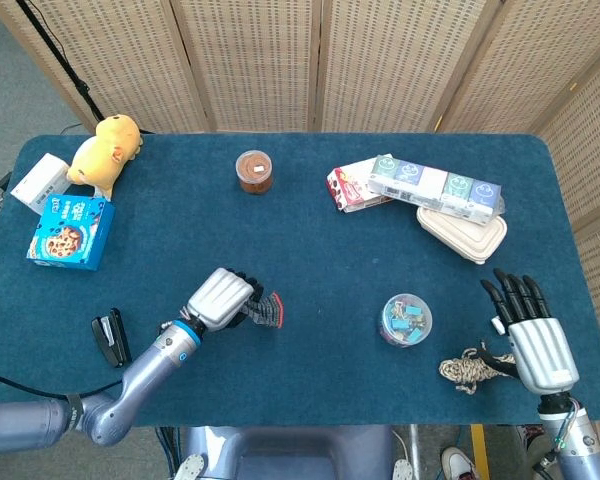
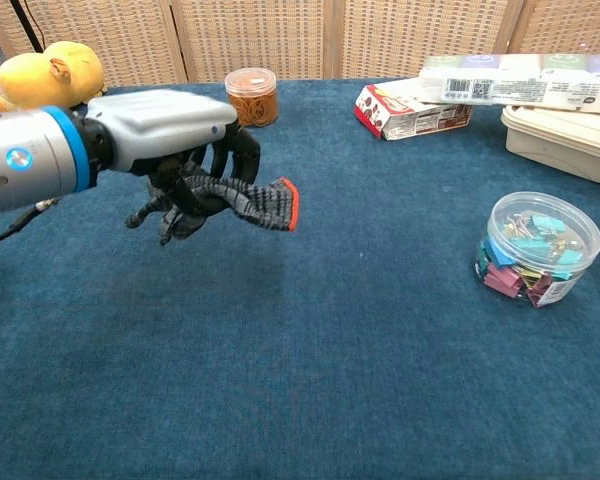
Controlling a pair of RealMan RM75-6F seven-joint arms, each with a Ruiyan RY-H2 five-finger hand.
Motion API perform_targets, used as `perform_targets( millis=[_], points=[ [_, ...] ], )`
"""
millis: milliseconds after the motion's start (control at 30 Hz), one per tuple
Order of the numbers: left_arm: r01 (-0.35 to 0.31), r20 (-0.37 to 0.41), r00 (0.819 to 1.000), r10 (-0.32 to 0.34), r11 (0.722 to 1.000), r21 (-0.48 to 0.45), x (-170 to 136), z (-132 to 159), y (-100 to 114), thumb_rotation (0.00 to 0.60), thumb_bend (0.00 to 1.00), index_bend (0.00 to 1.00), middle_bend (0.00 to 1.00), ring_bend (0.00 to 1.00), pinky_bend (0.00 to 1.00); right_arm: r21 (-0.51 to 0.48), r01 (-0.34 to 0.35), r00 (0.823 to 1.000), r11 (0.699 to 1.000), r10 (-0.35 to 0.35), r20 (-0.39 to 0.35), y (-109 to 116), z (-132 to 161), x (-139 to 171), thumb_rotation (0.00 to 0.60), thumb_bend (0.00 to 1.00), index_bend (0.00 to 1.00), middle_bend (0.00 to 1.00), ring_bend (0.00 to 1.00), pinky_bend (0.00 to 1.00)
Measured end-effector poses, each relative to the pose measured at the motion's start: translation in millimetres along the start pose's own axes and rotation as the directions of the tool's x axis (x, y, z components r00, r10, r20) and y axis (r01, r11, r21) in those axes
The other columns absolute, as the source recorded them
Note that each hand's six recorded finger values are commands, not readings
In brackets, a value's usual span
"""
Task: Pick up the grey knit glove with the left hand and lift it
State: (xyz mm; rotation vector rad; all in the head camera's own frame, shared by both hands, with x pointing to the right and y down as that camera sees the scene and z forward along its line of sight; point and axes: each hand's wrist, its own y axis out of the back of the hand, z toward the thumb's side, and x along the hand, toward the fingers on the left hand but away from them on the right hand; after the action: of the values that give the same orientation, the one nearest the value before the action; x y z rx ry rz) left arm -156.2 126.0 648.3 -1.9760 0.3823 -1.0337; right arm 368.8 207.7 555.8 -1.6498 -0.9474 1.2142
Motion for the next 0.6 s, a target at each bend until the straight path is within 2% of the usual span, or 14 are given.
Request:
perform_targets(
  millis=[167,267,400,500,600],
  points=[
    [-0.054,0.119,0.992,0.050,0.998,0.032,25,11,33,0.600,0.40,0.52,0.49,0.43,0.51,-0.094,-0.070,0.995,0.993,0.063,-0.078,-13,11,-11,0.600,0.00,0.07,0.00,0.00,0.00],
    [-0.084,0.169,0.983,0.074,0.995,0.052,38,16,51,0.600,0.39,0.52,0.49,0.43,0.51,-0.143,-0.135,0.984,0.980,0.116,-0.139,-25,19,-22,0.600,0.00,0.08,0.01,0.00,0.00],
    [-0.125,0.208,0.972,0.107,0.989,0.073,52,18,74,0.600,0.38,0.52,0.49,0.43,0.51,-0.189,-0.187,0.971,0.964,0.151,-0.187,-38,34,-29,0.600,0.00,0.08,0.02,0.00,0.00],
    [-0.144,0.223,0.966,0.129,0.988,0.050,59,21,86,0.600,0.38,0.52,0.49,0.43,0.51,-0.230,-0.222,0.959,0.948,0.169,-0.228,-46,53,-35,0.600,0.00,0.08,0.02,0.00,0.00],
    [-0.166,0.233,0.961,0.148,0.985,0.057,67,22,95,0.600,0.38,0.52,0.49,0.43,0.51,-0.267,-0.235,0.950,0.934,0.164,-0.265,-48,72,-43,0.600,0.00,0.08,0.04,0.00,0.00]
  ],
)
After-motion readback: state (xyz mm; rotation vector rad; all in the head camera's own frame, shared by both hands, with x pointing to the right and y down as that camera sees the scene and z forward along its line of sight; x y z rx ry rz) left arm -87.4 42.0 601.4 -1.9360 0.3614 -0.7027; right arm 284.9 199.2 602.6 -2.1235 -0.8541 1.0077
